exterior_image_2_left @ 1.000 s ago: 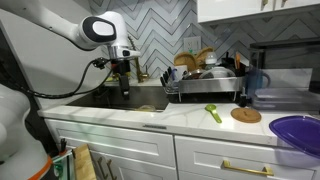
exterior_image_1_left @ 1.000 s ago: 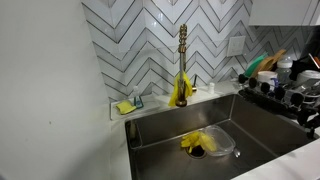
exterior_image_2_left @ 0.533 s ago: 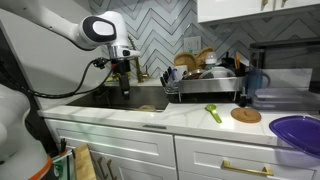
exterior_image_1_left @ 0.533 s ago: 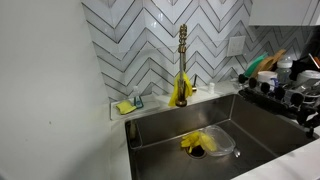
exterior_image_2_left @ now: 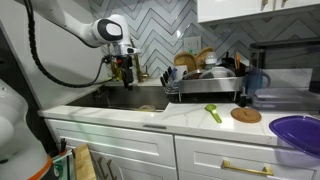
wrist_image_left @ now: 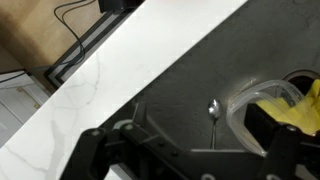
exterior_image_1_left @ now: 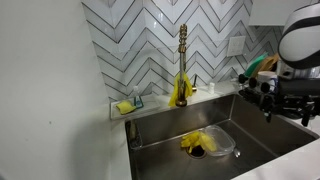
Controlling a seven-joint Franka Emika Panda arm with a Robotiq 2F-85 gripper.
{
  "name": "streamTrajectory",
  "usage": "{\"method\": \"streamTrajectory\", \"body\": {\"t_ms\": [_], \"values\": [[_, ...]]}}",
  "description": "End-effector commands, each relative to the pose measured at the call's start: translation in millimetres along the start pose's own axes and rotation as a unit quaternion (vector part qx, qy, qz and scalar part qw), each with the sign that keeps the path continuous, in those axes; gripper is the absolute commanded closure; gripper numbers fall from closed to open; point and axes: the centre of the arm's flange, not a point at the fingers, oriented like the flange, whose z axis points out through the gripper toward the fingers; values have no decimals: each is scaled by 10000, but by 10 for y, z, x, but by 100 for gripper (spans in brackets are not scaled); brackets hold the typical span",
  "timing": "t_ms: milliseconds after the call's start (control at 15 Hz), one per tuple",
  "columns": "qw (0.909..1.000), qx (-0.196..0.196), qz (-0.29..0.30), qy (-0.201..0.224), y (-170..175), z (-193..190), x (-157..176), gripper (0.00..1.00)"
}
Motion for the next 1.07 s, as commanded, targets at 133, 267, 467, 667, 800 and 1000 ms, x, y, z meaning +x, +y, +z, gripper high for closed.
{"method": "streamTrajectory", "body": {"t_ms": [133,267,467,667,800,1000], "values": [[10000,-23,6,-14,-339,88,240,0],[9999,-137,1,-17,-463,177,376,0],[9999,-151,-8,-30,-499,204,441,0],[9999,-141,-6,-12,-501,185,446,0],[9999,-141,-5,-11,-502,184,446,0],[9997,47,235,87,-726,295,520,0]]}}
